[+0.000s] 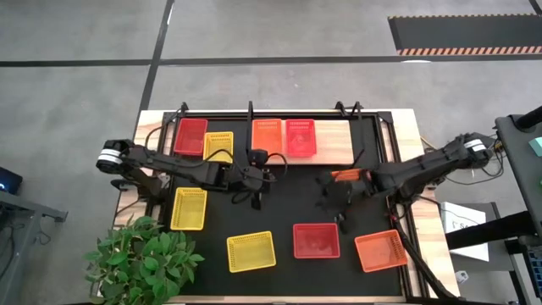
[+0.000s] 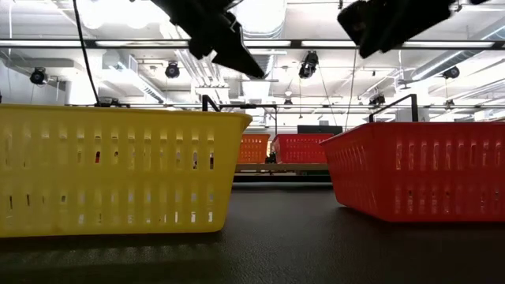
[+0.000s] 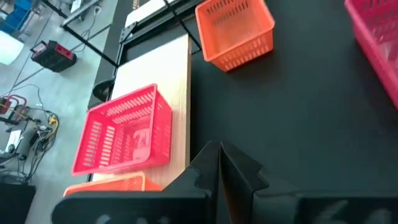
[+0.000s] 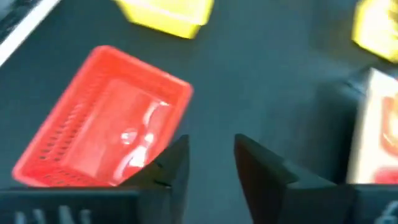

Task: Stack baskets on shelf by color
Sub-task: Stack the bottom red basket on top of the red basket on the shelf

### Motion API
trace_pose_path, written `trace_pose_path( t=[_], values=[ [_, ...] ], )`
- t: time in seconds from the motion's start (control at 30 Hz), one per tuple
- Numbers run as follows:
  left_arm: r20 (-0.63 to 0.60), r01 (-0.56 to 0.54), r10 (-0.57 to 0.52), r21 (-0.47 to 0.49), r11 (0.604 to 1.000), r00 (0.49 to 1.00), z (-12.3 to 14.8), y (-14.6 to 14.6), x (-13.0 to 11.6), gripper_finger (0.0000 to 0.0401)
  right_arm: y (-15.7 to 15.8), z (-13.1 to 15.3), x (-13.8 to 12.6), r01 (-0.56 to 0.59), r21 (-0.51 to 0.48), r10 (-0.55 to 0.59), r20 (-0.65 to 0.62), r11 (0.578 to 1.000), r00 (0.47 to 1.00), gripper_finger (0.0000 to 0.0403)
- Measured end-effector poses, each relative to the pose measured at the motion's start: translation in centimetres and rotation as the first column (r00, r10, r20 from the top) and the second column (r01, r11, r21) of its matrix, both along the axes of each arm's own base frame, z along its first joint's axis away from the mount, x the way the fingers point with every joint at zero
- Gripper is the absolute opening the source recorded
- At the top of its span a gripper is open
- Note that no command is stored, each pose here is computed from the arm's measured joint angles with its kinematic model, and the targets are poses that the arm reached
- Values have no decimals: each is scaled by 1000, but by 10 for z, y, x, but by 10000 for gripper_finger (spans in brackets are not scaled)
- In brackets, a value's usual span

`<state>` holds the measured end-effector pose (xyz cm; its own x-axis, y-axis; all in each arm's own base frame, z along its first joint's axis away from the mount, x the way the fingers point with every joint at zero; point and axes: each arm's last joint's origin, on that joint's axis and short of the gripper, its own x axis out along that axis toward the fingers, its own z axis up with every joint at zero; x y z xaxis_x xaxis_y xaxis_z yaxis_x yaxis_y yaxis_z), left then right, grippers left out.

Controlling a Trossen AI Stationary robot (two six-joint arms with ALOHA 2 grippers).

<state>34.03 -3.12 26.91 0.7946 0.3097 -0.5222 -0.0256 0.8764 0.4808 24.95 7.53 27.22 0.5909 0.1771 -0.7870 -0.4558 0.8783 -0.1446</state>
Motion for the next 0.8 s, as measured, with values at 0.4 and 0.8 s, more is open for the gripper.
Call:
trace_pose_path(
  t=[0.4,0.8],
  values=[
    [17,-5,5,-25,1000,1000,1,-4,0,0,66,-24,-16,-420,-155,360,-309,894,880,161],
    [87,2,1,-34,999,996,6,-6,4,0,104,-50,-1,-573,-182,436,-481,799,761,143]
  ],
)
